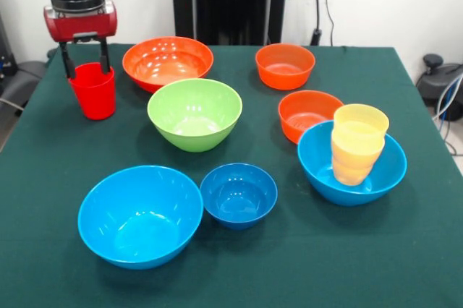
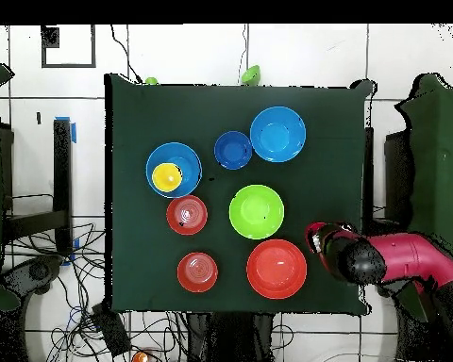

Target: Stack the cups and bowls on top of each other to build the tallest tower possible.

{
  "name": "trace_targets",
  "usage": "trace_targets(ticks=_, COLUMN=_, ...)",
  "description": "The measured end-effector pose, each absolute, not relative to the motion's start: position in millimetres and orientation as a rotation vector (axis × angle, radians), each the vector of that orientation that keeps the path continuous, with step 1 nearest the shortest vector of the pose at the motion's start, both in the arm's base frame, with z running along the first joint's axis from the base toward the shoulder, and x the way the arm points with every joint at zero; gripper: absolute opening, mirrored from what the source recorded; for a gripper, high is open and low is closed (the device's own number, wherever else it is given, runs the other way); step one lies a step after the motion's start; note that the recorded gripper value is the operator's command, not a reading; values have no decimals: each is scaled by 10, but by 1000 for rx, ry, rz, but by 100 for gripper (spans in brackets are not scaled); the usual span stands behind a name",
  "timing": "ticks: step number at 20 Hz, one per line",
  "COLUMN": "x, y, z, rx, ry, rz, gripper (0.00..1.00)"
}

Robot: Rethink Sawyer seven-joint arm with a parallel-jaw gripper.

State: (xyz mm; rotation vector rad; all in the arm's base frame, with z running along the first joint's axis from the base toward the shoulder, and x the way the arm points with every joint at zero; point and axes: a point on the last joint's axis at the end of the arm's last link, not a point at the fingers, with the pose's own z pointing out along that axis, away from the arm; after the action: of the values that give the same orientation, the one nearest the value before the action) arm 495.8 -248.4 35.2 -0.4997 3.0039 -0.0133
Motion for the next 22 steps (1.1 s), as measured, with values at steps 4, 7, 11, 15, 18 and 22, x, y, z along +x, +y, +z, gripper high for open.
trace_targets(ticks=4, x=4886, y=-2454, z=237, rx=-501, ry=3017, rz=13, gripper=100)
trace_targets(ticks=7, x=4885, y=-2377, z=163, rx=-508, ry=3013, rz=45, gripper=100)
trace_targets(ticks=11, x=4889, y=-2253, z=69, rx=-518, ry=3004, rz=89, gripper=100)
trace_targets(ticks=15, x=4844, y=-2215, z=-26, rx=-554, ry=3002, rz=90, gripper=100)
trace_targets(ticks=18, x=4811, y=-2232, z=-64, rx=-587, ry=2999, rz=67, gripper=0)
trace_targets(ticks=22, x=4783, y=-2263, z=-88, rx=-610, ry=2996, rz=45, gripper=0)
